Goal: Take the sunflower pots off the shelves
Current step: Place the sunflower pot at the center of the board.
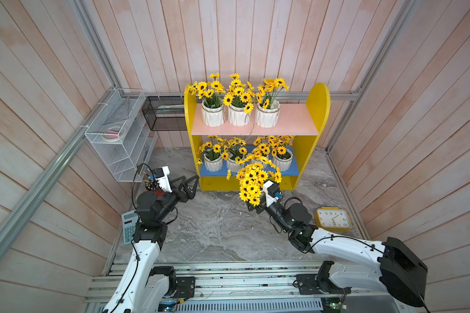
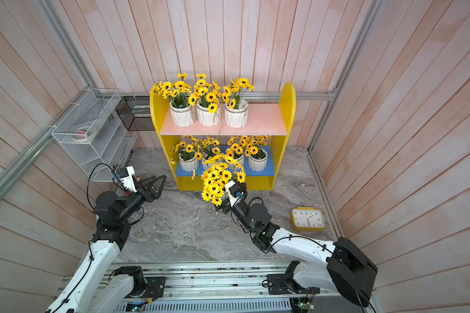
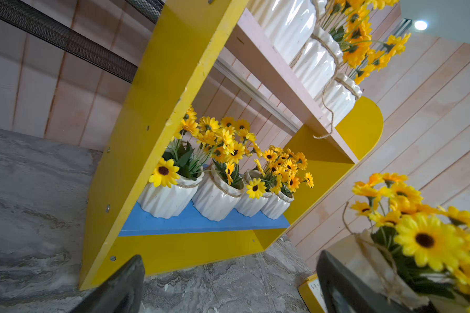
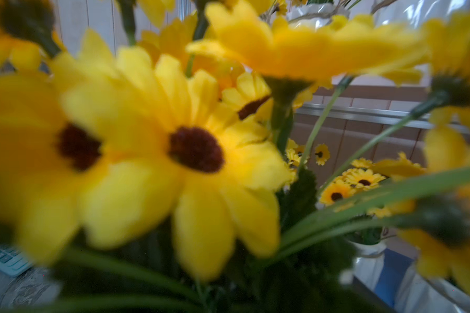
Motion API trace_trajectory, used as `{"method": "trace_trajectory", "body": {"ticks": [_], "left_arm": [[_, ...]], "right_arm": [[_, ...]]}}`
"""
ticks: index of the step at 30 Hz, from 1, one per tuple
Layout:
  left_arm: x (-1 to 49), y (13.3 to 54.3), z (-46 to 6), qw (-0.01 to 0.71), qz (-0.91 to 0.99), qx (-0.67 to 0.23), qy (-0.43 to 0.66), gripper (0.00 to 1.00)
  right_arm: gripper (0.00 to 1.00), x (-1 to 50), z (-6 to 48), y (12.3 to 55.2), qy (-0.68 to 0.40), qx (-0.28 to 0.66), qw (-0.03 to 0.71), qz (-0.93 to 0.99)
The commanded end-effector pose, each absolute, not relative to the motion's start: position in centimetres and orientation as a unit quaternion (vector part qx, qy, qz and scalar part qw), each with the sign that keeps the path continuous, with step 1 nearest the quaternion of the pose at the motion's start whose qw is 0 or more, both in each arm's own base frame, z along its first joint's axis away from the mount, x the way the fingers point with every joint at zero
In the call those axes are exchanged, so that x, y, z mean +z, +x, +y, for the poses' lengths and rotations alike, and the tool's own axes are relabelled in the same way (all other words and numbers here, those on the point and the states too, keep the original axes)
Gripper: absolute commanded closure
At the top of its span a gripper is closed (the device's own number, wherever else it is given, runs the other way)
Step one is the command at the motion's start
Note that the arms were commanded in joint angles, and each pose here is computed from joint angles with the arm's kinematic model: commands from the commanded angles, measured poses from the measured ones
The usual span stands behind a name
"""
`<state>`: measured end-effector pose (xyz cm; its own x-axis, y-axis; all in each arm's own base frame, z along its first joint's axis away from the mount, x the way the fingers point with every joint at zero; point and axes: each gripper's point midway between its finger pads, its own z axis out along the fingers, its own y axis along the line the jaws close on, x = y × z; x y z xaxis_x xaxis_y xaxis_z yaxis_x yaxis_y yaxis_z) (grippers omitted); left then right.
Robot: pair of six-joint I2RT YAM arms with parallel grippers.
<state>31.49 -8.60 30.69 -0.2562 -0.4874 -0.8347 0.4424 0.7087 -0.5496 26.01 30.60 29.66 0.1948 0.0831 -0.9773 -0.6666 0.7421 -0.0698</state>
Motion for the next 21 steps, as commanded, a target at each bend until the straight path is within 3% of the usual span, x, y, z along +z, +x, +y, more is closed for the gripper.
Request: {"method": "trace_trajectory", "body": {"ticks": [1, 8, 21], "left_arm": [[30.1, 31.5, -6.8, 0.627, 0.696, -0.345, -0.062, 0.00], [28.5, 30.9, -4.7, 0.632, 0.699, -0.312, -0.124, 0.00], [27.5, 30.1, -5.0, 0.618, 0.710, -0.315, -0.121, 0.00]], "right_arm": [[1.00, 34.3, 30.4, 24.7, -0.183, 0.320, 0.785, 0.497], [1.00, 29.5, 32.4, 25.5, -0.158, 0.332, 0.789, 0.493], [1.00, 20.8, 40.0, 29.2, -0.196, 0.350, 0.751, 0.524]]}}
